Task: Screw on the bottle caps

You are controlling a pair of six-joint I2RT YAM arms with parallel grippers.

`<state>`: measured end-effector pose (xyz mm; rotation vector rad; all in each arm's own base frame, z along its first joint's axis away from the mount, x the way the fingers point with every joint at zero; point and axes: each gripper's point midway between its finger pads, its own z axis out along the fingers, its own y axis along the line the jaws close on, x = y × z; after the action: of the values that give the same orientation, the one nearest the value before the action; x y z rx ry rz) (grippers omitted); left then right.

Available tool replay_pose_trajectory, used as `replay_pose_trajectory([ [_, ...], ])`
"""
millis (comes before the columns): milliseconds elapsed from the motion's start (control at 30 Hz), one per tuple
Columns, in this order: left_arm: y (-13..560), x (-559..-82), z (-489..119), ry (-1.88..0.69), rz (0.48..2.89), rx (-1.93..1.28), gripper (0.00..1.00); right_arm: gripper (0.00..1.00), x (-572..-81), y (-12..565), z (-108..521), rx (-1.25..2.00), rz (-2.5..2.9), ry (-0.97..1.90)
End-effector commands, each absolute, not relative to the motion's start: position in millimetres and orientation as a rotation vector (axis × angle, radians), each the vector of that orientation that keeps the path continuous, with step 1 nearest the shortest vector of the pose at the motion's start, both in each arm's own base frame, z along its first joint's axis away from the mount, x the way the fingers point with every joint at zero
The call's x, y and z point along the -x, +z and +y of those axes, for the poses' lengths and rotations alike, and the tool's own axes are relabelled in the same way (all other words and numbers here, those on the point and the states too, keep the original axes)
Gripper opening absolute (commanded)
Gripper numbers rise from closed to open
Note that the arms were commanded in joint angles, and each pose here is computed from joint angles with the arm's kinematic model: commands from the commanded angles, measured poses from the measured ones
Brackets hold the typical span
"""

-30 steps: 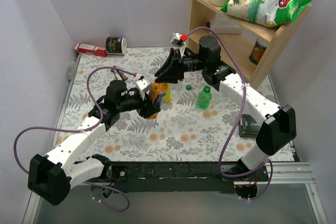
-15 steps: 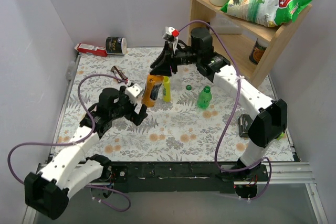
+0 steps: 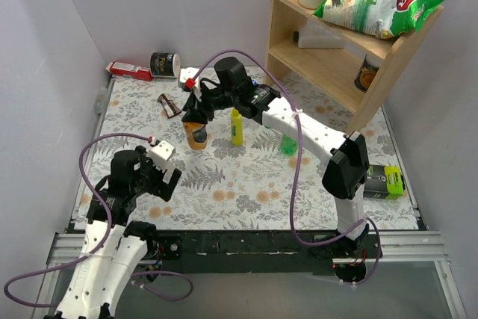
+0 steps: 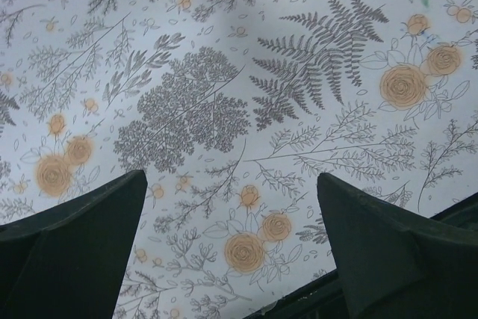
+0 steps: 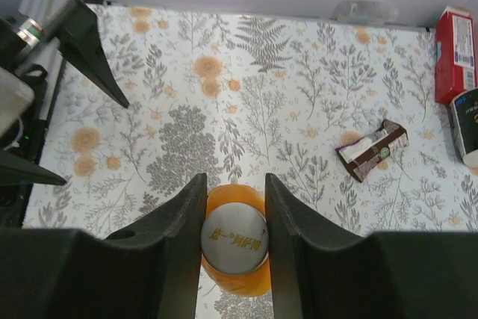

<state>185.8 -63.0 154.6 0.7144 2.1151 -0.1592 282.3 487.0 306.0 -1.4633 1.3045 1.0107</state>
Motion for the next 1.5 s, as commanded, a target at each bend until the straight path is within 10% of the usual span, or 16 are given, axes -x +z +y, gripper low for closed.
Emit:
replay_pose_trajectory([
  [0,173,-181,-55,-0.156,2.098,-0.671,0.98,0.01,-309,312,494,1.479,1.228,0.805],
  [900,174,-179,-41,-0.143,2.120,-0.627,0.98,0.05,-317,236,508,1.515,1.376,0.831],
  [1467,172,-177,-45,-0.169,2.129,-0.653,0.98,0.37,-320,226,505,1.497,1.420,0.812],
])
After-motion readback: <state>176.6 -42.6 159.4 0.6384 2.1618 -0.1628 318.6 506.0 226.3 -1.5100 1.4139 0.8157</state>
